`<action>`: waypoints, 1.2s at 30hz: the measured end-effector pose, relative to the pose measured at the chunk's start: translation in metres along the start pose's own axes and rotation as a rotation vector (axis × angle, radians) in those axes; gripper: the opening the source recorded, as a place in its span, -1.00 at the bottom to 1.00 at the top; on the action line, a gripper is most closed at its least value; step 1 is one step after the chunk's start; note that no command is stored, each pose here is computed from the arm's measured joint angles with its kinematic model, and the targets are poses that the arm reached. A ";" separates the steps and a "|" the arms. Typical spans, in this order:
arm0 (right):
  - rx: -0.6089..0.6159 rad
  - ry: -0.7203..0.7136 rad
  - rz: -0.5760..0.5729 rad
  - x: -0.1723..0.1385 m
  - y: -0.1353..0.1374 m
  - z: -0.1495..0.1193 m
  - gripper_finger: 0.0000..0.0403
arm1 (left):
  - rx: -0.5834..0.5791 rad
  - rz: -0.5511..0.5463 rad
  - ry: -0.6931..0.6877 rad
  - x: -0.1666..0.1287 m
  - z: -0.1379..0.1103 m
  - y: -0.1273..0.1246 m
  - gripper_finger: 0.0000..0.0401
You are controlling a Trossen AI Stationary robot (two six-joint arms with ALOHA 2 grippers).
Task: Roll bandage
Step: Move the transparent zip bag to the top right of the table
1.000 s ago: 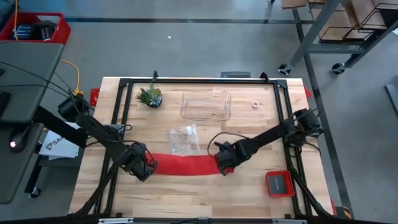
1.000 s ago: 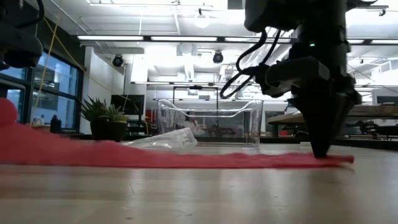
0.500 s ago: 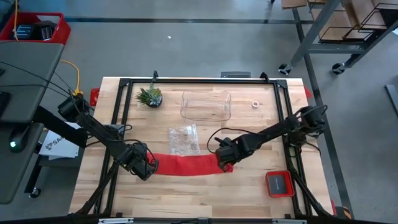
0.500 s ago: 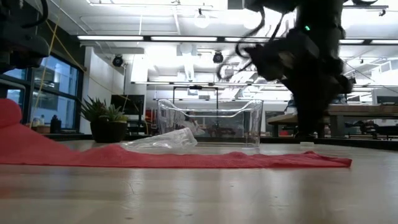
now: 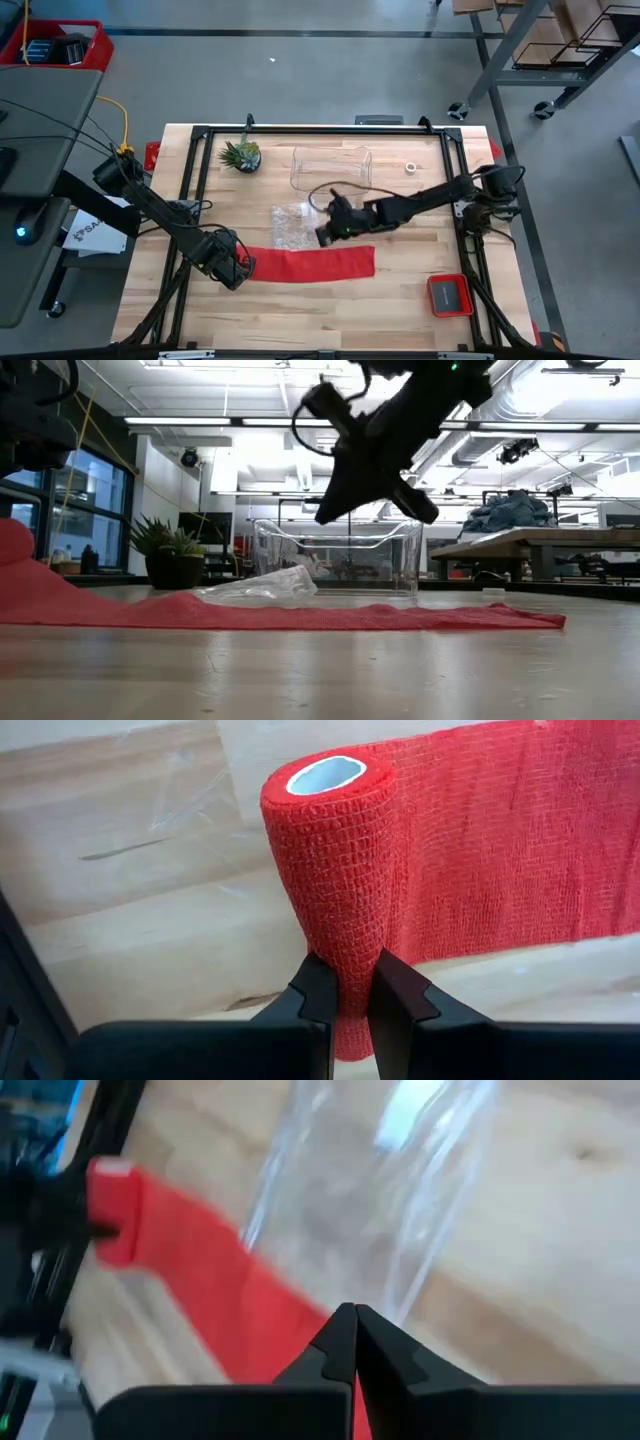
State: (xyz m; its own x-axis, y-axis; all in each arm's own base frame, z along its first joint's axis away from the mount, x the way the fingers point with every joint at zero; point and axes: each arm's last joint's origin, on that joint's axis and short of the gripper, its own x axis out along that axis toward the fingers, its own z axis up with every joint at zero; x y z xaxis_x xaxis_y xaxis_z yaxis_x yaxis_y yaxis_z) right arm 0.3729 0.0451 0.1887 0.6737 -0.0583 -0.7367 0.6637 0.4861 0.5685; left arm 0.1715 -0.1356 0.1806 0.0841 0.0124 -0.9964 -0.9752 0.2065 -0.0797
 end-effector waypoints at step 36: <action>0.191 0.013 0.087 0.066 -0.027 0.021 -0.09 | -0.003 0.001 0.000 0.000 0.001 0.000 -0.87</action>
State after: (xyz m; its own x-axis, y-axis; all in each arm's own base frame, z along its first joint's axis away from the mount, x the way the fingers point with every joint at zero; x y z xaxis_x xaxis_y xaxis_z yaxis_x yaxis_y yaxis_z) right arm 0.4062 0.0096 0.1329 0.7279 -0.0114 -0.6856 0.6535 0.3146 0.6885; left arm 0.1719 -0.1351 0.1806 0.0830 0.0130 -0.9965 -0.9758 0.2040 -0.0787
